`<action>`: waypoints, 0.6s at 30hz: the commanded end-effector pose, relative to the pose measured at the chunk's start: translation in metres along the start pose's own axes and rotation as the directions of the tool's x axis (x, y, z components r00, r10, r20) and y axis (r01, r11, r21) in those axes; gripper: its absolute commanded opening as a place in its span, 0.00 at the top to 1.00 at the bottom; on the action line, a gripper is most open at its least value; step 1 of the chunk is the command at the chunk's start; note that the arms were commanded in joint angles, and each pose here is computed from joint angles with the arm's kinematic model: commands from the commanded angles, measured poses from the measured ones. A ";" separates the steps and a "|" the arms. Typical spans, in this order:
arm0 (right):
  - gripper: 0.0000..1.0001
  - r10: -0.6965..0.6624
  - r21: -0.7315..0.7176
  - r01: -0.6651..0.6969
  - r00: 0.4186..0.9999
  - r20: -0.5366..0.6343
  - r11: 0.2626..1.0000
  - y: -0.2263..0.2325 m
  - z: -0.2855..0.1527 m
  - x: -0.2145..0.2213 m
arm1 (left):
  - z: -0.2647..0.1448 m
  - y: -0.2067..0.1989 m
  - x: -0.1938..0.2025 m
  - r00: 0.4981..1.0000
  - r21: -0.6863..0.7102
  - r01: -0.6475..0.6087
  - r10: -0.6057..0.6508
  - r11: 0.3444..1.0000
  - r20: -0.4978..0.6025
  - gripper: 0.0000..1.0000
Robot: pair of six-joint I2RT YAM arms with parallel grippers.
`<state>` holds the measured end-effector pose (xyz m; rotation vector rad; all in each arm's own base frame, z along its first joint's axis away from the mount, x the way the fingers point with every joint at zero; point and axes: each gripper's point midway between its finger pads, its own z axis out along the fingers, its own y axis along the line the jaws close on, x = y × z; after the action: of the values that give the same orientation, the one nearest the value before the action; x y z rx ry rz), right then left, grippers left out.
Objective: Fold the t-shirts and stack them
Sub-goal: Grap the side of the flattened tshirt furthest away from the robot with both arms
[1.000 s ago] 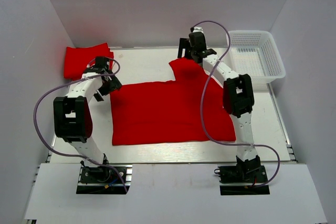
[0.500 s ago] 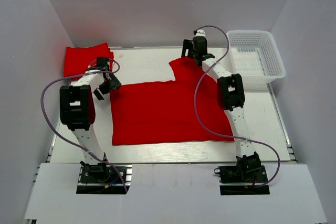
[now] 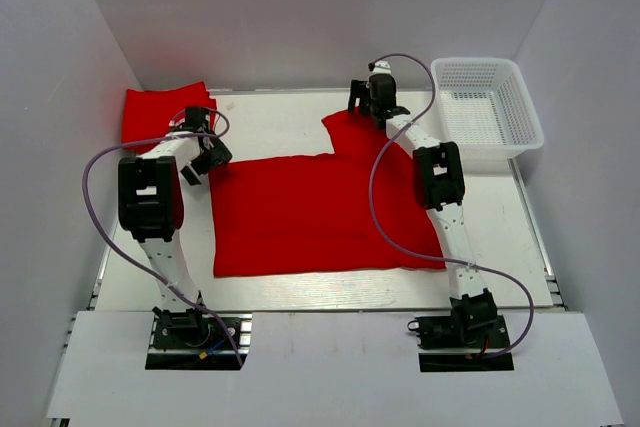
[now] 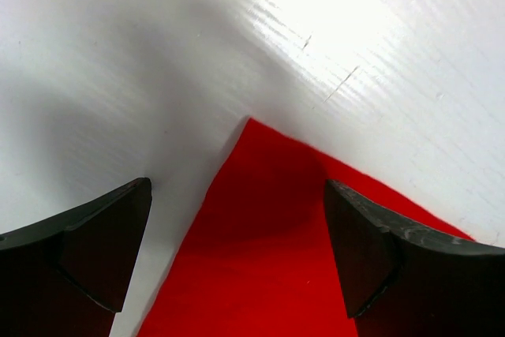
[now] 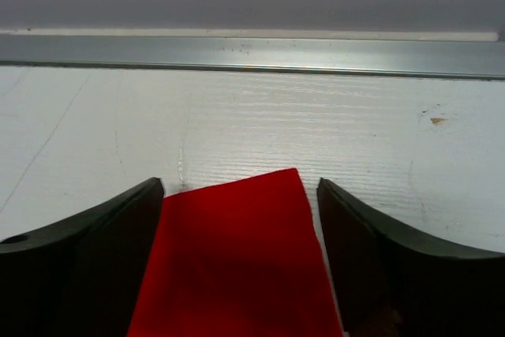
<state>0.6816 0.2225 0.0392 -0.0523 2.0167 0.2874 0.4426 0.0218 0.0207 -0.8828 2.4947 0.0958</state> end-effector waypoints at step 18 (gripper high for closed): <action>0.82 -0.038 -0.058 0.035 0.998 -0.048 0.998 0.010 -0.016 -0.010 | 0.012 -0.022 0.004 1.000 0.074 0.006 -0.004 0.997 -0.025 0.23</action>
<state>0.6719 0.2275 0.0297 -0.1372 2.0672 0.3180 0.4577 0.0187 0.0216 -0.8690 2.4679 0.0577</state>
